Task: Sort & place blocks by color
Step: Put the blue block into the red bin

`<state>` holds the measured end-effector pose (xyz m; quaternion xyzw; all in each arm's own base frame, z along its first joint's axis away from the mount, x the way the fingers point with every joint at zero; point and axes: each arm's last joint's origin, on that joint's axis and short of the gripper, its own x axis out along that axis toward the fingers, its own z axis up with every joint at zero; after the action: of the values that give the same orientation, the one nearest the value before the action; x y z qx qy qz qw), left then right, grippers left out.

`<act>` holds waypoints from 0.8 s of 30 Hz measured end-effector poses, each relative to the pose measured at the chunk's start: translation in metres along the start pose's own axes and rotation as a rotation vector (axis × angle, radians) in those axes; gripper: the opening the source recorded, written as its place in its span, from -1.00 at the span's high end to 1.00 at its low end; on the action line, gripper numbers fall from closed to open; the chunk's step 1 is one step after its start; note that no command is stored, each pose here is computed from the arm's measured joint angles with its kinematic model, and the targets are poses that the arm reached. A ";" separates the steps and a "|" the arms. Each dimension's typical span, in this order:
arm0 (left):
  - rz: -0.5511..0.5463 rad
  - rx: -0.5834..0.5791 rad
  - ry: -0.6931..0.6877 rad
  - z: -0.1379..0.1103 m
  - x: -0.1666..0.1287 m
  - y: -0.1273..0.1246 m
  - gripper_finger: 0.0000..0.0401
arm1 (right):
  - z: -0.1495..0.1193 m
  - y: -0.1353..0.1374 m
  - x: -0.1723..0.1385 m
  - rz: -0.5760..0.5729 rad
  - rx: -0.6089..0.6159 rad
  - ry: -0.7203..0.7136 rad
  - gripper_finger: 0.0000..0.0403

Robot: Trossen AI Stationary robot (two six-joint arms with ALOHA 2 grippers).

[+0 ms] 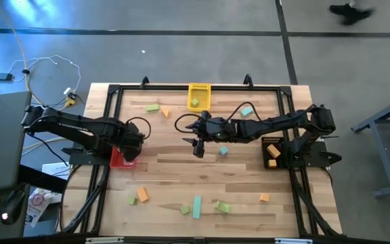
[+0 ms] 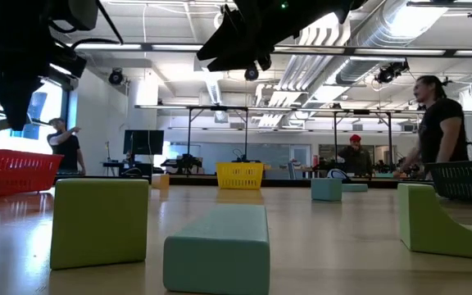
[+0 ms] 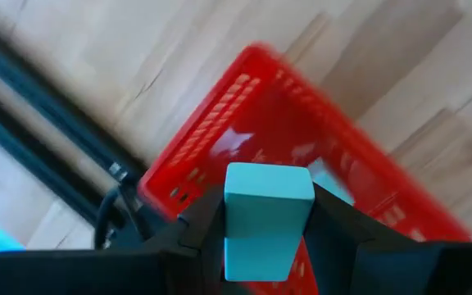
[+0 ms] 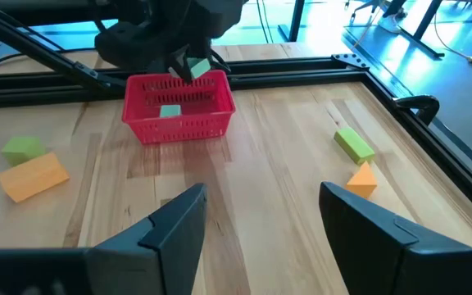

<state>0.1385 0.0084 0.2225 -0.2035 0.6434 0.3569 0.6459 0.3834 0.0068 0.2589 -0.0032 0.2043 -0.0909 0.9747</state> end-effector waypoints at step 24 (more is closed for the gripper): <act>0.028 0.006 -0.046 0.004 0.001 -0.002 0.19 | -0.015 -0.011 -0.002 -0.272 0.085 0.130 -0.10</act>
<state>0.1426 0.0100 0.2212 -0.1843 0.6321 0.3688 0.6561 0.3739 -0.0030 0.2461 0.0164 0.2603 -0.2306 0.9374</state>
